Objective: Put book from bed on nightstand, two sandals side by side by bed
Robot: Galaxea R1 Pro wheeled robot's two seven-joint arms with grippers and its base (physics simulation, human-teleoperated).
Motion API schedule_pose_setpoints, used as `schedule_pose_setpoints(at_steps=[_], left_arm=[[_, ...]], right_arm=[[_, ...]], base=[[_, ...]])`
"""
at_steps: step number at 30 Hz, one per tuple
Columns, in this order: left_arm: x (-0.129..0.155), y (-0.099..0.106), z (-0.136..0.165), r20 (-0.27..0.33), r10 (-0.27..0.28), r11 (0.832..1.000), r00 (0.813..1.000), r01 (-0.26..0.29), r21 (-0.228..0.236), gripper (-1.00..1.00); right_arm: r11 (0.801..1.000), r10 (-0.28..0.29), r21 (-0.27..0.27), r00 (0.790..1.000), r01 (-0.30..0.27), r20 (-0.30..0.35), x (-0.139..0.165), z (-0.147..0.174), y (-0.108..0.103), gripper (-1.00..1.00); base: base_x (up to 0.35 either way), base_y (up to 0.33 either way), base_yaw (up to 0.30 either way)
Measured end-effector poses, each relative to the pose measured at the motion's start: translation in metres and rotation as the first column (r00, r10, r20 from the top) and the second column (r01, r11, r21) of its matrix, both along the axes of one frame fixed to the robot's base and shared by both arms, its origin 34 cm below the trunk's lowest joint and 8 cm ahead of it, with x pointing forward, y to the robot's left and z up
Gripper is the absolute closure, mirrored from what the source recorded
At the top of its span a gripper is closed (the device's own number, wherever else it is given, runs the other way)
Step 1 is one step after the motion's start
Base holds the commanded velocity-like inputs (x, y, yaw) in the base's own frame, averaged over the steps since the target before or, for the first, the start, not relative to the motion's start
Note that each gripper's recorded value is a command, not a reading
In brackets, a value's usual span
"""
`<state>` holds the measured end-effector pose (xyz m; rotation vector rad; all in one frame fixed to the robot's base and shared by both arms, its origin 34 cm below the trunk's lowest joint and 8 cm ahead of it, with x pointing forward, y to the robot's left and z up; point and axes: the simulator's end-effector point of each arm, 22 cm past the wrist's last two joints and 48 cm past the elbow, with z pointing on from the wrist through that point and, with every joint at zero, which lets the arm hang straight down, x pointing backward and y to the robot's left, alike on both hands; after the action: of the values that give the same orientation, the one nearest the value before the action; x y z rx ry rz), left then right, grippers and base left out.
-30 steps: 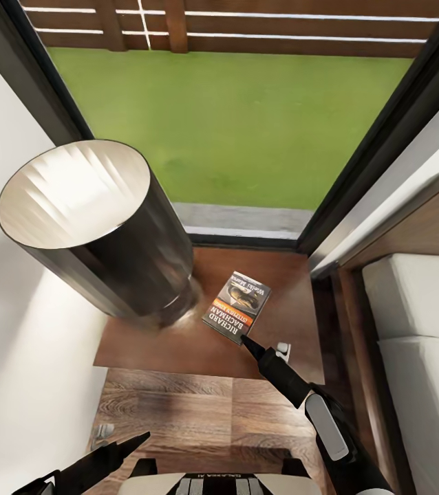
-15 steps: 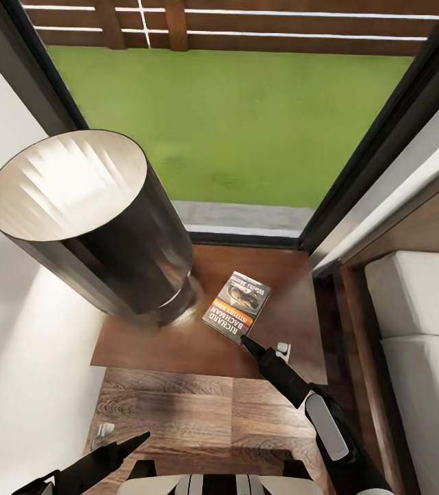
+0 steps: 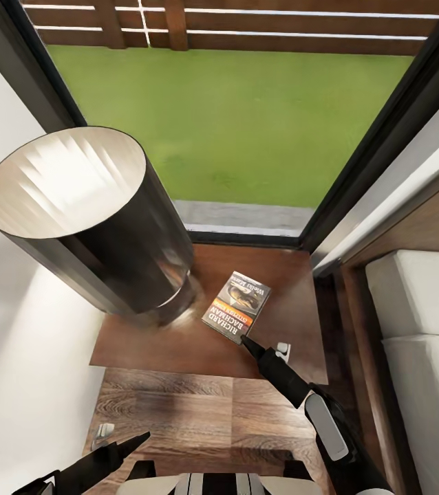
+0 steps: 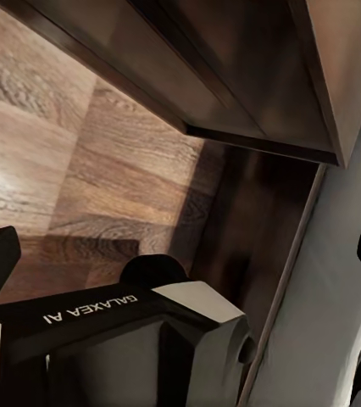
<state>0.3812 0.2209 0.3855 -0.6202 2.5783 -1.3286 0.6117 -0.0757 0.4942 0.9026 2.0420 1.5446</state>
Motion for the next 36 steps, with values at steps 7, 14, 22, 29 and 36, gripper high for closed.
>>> schedule_pose_setpoints(at_steps=[7,14,22,29,36], left_arm=[[0.0,0.0,0.0,0.0,0.0,1.0,1.0,0.0,0.0,-1.0],[0.0,0.0,0.0,0.0,0.0,1.0,1.0,0.0,0.0,-1.0],[0.0,0.0,0.0,0.0,0.0,1.0,1.0,0.0,0.0,-1.0],[-0.001,0.0,-0.011,0.0,0.0,1.0,1.0,0.0,0.0,-1.0],[-0.001,0.0,-0.015,0.001,0.0,1.0,1.0,0.0,0.0,-1.0]], right_arm=[[1.0,-0.004,-0.002,1.0,0.004,-0.004,-0.001,-0.002,-0.002,1.0],[1.0,-0.006,-0.001,1.0,0.006,-0.005,-0.001,-0.002,-0.002,1.0],[1.0,-0.006,-0.001,1.0,0.006,-0.006,-0.001,-0.002,-0.003,1.0],[1.0,-0.003,0.0,1.0,0.003,-0.006,-0.003,-0.013,-0.001,1.0],[1.0,-0.002,-0.002,1.0,0.002,-0.005,-0.003,-0.017,-0.001,1.0]], base=[[0.0,0.0,0.0],[0.0,0.0,0.0],[0.0,0.0,0.0],[0.0,0.0,0.0],[0.0,0.0,0.0]])
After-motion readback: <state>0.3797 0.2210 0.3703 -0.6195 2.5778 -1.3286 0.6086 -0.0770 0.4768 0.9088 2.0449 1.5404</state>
